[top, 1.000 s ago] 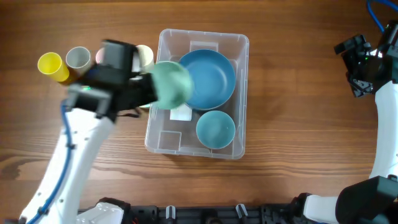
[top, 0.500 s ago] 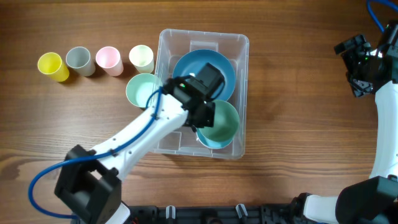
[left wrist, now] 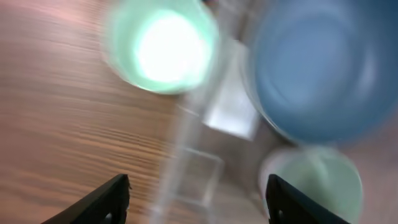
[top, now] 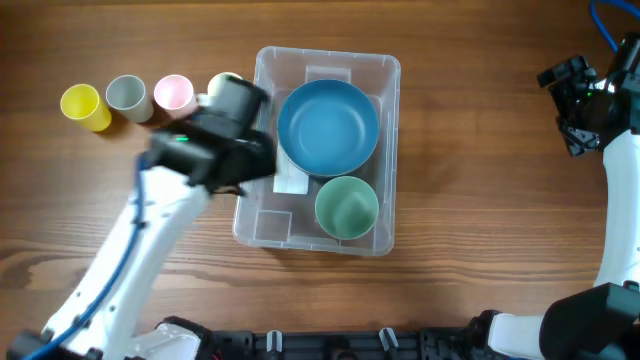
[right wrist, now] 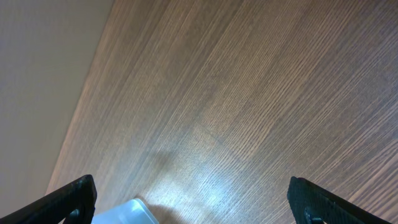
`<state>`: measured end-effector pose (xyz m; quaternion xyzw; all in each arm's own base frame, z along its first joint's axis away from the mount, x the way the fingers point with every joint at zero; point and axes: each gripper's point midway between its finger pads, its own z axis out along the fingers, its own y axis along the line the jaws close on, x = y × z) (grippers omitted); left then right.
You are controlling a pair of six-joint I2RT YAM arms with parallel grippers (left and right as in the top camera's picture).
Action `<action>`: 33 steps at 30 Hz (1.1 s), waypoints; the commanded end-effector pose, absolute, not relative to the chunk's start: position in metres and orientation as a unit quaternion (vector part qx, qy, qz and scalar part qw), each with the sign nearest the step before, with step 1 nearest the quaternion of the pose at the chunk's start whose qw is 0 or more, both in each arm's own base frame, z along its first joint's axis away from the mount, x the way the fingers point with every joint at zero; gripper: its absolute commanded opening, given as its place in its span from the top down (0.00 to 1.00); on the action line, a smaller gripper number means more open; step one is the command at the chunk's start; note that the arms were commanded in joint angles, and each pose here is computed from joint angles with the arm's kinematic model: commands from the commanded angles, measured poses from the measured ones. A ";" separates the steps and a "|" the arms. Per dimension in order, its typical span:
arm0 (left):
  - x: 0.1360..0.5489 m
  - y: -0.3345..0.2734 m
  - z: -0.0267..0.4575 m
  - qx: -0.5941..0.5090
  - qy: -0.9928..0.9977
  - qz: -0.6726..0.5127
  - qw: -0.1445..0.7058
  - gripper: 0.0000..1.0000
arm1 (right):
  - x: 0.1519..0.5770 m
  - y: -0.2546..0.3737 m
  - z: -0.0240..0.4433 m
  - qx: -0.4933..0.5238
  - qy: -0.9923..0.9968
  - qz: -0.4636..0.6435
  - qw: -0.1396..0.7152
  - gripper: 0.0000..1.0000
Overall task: Pack container
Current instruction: 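Grasp the second mint green bowl with the left gripper, then stack the second mint green bowl onto the bowl stack in the bin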
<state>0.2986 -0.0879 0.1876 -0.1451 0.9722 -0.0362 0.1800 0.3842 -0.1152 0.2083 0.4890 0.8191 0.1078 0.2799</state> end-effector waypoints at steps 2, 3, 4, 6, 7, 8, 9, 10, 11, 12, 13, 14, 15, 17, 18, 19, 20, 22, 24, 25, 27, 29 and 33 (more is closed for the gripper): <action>0.312 -0.022 0.165 -0.252 0.956 -0.008 0.152 0.30 | 0.388 -0.113 0.208 0.492 0.817 0.116 0.278 0.00; 0.315 -0.014 0.152 -0.265 0.954 -0.004 0.142 0.30 | 0.388 -0.113 0.208 0.492 0.817 0.116 0.278 0.00; 0.319 -0.009 0.140 -0.274 0.952 -0.003 0.133 0.29 | 0.388 -0.113 0.208 0.492 0.817 0.116 0.278 0.00; 0.329 -0.004 0.113 -0.280 0.953 -0.014 0.116 0.28 | 0.388 -0.113 0.208 0.492 0.817 0.116 0.278 0.00; 0.334 -0.006 0.101 -0.273 0.956 -0.027 0.107 0.28 | 0.388 -0.113 0.208 0.492 0.817 0.116 0.278 0.00; 0.340 -0.009 0.089 -0.266 0.958 -0.042 0.100 0.29 | 0.388 -0.113 0.208 0.492 0.817 0.116 0.278 0.00; 0.345 -0.014 0.078 -0.260 0.960 -0.055 0.091 0.32 | 0.388 -0.113 0.208 0.492 0.817 0.116 0.278 0.00; 0.350 -0.017 0.064 -0.259 0.961 -0.063 0.080 0.37 | 0.388 -0.113 0.208 0.491 0.817 0.116 0.278 0.00; 0.352 -0.017 0.052 -0.260 0.961 -0.062 0.070 0.41 | 0.388 -0.113 0.208 0.492 0.817 0.116 0.278 0.00; 0.354 -0.017 0.039 -0.260 0.962 -0.059 0.059 0.43 | 0.388 -0.113 0.208 0.492 0.817 0.116 0.278 0.00; 0.353 -0.017 0.029 -0.261 0.963 -0.056 0.048 0.46 | 0.388 -0.113 0.208 0.492 0.817 0.116 0.278 0.01; 0.352 -0.017 0.022 -0.261 0.963 -0.053 0.039 0.50 | 0.388 -0.113 0.208 0.492 0.817 0.116 0.278 0.00; 0.352 -0.017 0.014 -0.262 0.963 -0.051 0.031 0.51 | 0.388 -0.113 0.208 0.492 0.817 0.116 0.278 0.00; 0.351 -0.017 0.004 -0.262 0.964 -0.048 0.021 0.62 | 0.388 -0.113 0.208 0.492 0.817 0.116 0.278 0.00; 0.350 -0.017 0.003 -0.262 0.964 -0.046 0.019 0.72 | 0.388 -0.113 0.208 0.492 0.817 0.116 0.278 0.00; 0.350 -0.016 0.002 -0.263 0.964 -0.046 0.018 0.84 | 0.388 -0.113 0.208 0.492 0.817 0.116 0.278 0.00; 0.350 -0.016 0.003 -0.264 0.963 -0.045 0.018 0.92 | 0.388 -0.113 0.208 0.492 0.817 0.116 0.278 0.00; 0.348 -0.012 0.008 -0.268 0.962 -0.046 0.020 0.96 | 0.388 -0.113 0.208 0.492 0.817 0.116 0.278 0.00; 0.345 -0.005 0.019 -0.279 0.959 -0.046 0.022 0.96 | 0.388 -0.113 0.208 0.492 0.817 0.116 0.278 0.00; 0.342 0.000 0.028 -0.286 0.957 -0.047 0.027 0.96 | 0.388 -0.113 0.208 0.492 0.817 0.116 0.278 0.00; 0.338 0.010 0.048 -0.299 0.952 -0.046 0.041 0.96 | 0.388 -0.113 0.208 0.492 0.817 0.116 0.278 0.01; 0.333 0.021 0.071 -0.309 0.948 -0.041 0.065 0.96 | 0.388 -0.113 0.208 0.492 0.817 0.116 0.278 0.00; 0.320 0.029 0.134 -0.314 0.937 -0.045 0.143 0.96 | 0.388 -0.113 0.208 0.492 0.817 0.116 0.278 0.00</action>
